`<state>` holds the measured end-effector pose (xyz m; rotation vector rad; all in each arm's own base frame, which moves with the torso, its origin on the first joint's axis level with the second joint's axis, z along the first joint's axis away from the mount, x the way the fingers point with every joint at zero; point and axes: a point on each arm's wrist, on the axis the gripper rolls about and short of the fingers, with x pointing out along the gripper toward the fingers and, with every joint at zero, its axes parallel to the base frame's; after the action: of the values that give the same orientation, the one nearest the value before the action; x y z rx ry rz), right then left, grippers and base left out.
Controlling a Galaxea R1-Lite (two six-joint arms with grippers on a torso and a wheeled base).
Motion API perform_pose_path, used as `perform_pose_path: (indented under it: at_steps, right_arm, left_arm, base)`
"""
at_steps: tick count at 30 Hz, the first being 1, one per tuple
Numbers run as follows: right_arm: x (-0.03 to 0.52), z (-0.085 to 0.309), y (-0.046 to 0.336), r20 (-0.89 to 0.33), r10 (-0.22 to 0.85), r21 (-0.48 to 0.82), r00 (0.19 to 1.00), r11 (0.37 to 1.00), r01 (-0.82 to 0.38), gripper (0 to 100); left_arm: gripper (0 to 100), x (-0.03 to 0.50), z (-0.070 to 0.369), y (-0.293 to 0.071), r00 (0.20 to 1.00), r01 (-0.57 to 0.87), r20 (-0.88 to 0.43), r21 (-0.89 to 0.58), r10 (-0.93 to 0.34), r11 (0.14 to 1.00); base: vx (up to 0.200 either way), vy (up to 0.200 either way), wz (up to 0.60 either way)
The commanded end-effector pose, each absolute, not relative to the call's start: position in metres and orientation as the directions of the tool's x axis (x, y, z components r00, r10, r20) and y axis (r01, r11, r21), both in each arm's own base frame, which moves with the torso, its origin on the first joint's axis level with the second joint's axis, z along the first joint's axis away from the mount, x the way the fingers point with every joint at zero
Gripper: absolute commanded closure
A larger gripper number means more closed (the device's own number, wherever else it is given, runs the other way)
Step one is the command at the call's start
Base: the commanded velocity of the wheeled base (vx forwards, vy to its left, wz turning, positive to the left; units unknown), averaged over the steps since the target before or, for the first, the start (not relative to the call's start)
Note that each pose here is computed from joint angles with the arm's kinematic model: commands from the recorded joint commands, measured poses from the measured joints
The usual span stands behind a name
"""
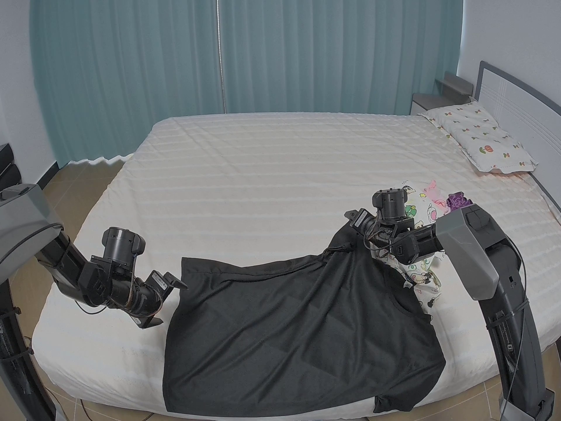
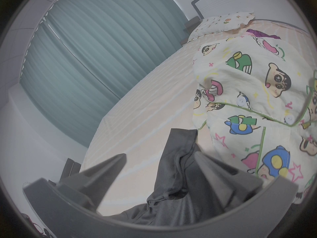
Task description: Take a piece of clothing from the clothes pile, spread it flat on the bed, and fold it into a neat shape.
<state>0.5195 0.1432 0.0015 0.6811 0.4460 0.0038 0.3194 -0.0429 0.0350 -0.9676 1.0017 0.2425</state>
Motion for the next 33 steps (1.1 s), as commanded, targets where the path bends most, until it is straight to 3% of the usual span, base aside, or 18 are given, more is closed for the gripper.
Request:
perform_pose_path:
  at_steps: [1,8,13,23,33]
  right_arm:
    - [0.518,0.020,0.132,-0.362,0.136,0.620,0.922,0.774,0.130,0]
    - [0.480,0.020,0.120,-0.466,0.149,0.594,0.872,0.783,0.184,0]
    - [0.454,0.013,0.114,-0.514,0.146,0.574,0.845,0.791,0.212,0]
    - [0.428,0.019,0.106,-0.526,0.185,0.583,0.830,0.789,0.194,0]
    - [0.428,0.014,0.107,-0.536,0.185,0.560,0.823,0.808,0.183,0]
  left_arm:
    - [0,0.321,0.036,-0.043,0.558,-0.576,-0.796,-0.576,-0.236,0.581]
    - [0,0.353,0.047,-0.041,0.630,-0.536,-0.746,-0.619,-0.215,0.574]
    - [0,0.396,0.033,-0.044,0.675,-0.539,-0.729,-0.592,-0.113,0.598]
    - [0,0.463,0.010,-0.050,0.660,-0.533,-0.746,-0.547,-0.087,0.646]
    - [0,0.484,-0.015,-0.047,0.658,-0.497,-0.751,-0.486,-0.053,0.718]
  base:
    - [0.000,0.000,0.00]
    - [0.000,0.000,0.00]
    - [0.000,0.000,0.00]
    - [0.000,0.000,0.00]
    - [0.000,0.000,0.00]
